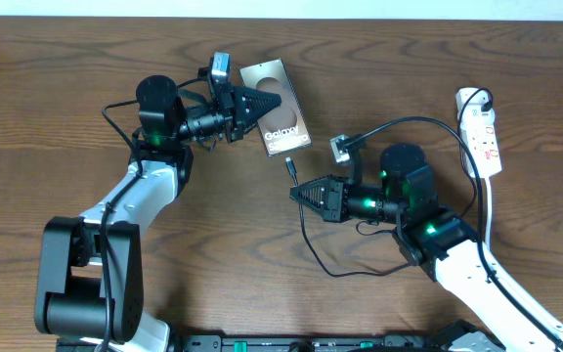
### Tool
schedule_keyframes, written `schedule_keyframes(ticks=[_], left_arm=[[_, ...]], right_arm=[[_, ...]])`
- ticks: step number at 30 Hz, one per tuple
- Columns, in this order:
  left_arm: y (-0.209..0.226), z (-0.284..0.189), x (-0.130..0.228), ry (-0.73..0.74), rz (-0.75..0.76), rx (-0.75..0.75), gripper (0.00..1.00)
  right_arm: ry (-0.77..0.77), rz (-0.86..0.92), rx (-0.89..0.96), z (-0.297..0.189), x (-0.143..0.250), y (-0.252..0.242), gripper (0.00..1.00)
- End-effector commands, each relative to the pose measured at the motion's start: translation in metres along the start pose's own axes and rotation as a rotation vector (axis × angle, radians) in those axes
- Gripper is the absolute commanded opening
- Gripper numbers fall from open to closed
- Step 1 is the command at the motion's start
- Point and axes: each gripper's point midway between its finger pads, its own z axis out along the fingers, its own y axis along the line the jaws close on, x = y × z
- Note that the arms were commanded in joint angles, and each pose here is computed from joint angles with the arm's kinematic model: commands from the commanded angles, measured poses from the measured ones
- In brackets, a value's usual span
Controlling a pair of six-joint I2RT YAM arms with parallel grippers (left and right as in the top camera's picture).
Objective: Plug charger to phone and switch on socket
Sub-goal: 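Carry the plug left under the phone held by the left gripper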
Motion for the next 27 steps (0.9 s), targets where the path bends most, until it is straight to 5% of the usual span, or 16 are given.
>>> schedule_keyframes(ticks=[1,27], left_arm=[[-0.0101,-0.0004,-0.0004,0.010,0.031,0.016,0.07],[-0.0101,-0.0004,0.0001,0.012,0.031,0.017,0.07]], right_arm=[[0.011,0.008,-0.019,-0.0038,-0.0008,0.0004,0.01],[-0.014,0.005,-0.018,-0.0069,-0.0078,-0.0015,0.01]])
